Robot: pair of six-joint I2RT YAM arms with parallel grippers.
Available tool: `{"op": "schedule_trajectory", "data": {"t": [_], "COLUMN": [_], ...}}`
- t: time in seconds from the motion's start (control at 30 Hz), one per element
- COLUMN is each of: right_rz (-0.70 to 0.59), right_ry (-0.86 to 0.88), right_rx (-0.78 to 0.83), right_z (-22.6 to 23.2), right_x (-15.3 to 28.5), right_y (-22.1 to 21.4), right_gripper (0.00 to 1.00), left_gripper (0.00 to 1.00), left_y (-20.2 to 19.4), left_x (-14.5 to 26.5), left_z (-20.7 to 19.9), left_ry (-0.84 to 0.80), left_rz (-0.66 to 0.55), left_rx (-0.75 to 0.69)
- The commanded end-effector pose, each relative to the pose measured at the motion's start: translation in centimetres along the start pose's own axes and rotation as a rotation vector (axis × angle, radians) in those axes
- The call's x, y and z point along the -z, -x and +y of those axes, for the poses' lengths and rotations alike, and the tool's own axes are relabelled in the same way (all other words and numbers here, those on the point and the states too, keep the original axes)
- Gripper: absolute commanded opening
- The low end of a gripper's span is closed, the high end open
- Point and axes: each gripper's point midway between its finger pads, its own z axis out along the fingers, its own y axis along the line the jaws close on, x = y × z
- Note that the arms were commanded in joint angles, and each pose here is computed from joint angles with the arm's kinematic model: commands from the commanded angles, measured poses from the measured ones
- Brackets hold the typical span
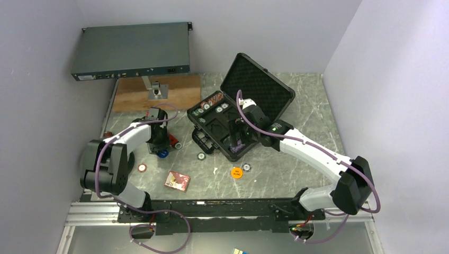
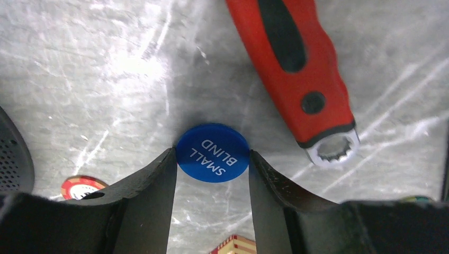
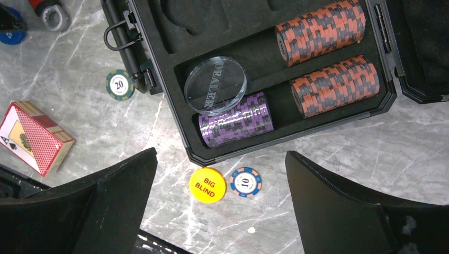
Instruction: Pack up texas hold em set
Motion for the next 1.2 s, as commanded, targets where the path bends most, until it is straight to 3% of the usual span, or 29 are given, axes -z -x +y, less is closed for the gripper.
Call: {"op": "schedule_trajectory", "data": {"t": [0.0, 0.57, 0.8, 1.17], "right_rz": [-0.078, -0.154, -0.210, -0.289], "right_ry": [0.038, 0.038, -0.002, -0.065], "right_rx": [-0.006, -0.031, -0.070, -0.131], "right_z": [0.7, 1.0, -0.3, -2.6], "right_x": [1.2, 2.9, 4.5, 7.3], "right_y": [2.4, 5.3, 6.3, 7.1], "right_gripper": [0.94, 0.95, 0.94, 0.94], "left_gripper": [0.38, 0.39, 0.38, 0.37], "left_y": [0.7, 4.1, 6.5, 7.7], "left_x": [2.5, 10.2, 12.1, 11.9], "left_z": [-1.8, -6.7, -11.4, -19.9], "left_ry": [-0.077, -0.220, -0.291, -0.420], "left_rz": [-0.035, -0.187, -0.246, -0.271], "left_rx": [-0.005, -0.098, -0.169, -0.291]}}
